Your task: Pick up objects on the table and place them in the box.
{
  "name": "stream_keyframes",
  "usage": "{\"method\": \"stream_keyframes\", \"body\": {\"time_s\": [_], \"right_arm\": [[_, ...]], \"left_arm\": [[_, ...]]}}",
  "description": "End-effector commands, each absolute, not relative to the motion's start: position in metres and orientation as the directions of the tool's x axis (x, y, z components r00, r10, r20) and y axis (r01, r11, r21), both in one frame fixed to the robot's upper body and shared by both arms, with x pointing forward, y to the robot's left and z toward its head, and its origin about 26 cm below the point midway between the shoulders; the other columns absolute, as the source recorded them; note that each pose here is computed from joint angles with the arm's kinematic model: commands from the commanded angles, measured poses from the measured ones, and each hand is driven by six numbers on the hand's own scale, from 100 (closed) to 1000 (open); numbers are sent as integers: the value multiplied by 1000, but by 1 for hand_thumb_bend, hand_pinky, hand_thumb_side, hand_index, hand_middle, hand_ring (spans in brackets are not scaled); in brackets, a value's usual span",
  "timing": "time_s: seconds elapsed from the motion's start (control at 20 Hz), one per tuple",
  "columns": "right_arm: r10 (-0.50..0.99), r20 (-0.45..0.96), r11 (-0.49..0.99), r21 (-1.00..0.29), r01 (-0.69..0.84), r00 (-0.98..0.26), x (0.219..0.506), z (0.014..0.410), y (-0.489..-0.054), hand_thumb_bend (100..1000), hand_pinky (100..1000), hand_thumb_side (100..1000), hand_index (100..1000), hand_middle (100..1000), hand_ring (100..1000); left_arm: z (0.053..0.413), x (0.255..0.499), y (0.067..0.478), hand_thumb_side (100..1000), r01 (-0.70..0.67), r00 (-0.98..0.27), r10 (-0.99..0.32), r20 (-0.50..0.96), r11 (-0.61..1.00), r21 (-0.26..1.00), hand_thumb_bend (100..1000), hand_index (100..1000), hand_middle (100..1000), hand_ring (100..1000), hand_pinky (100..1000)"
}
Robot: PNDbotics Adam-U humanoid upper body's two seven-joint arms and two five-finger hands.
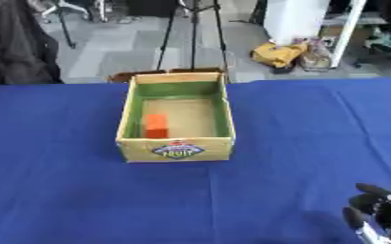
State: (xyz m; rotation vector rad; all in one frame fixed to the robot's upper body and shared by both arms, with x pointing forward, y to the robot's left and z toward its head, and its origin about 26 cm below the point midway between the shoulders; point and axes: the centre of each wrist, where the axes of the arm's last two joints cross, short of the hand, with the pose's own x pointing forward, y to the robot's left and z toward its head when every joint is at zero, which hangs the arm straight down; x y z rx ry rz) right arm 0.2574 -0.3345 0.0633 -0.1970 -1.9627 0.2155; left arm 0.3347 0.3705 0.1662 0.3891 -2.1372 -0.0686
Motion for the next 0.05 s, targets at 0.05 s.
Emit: {"method": "stream_keyframes", "body": {"time_s": [0.05], "right_arm": [[254,870,964,-262,41,-423,259,76,-339,522,784,446,801,579,558]], "left_arm": [[176,333,374,762,-261,-539,-315,781,944,201,1000,885,714,711,608]]}}
